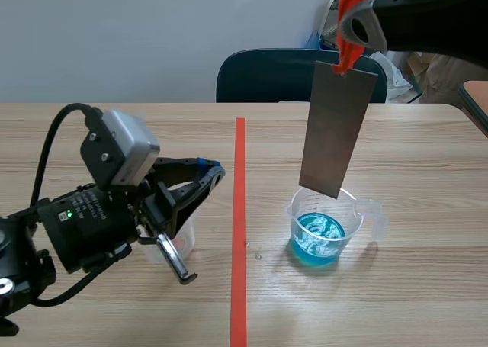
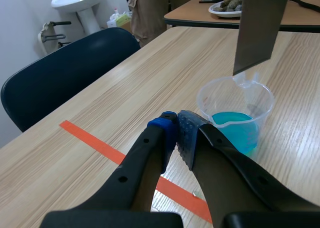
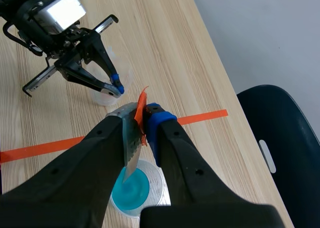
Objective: Do the redox reaction experiment
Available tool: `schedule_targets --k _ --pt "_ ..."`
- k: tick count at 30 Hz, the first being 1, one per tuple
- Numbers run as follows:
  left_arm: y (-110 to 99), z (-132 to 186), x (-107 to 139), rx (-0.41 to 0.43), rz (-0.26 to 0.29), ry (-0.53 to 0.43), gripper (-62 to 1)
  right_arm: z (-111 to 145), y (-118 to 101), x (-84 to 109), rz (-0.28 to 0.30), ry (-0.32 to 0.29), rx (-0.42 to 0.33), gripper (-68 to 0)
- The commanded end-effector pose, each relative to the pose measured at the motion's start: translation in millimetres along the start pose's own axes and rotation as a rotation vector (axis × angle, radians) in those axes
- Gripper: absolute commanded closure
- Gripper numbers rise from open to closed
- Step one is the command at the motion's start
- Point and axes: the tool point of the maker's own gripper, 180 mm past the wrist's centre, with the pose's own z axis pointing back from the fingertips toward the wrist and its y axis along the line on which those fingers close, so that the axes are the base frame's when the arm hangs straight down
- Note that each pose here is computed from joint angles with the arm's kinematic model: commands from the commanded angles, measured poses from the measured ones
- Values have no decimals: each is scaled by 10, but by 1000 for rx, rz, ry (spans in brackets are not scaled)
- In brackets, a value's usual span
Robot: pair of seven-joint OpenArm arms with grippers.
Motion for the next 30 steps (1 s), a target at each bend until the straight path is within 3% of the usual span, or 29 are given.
schedule_targets --k 1,13,30 --pt "-35 -65 101 -9 5 -31 -16 19 -14 67 14 -24 -3 -6" --pt "-294 -347 103 -76 31 -19 -16 19 -14 67 14 -24 -3 -6" --pt "-300 -418 -28 -42 64 4 -16 19 -14 67 14 -24 -3 -6"
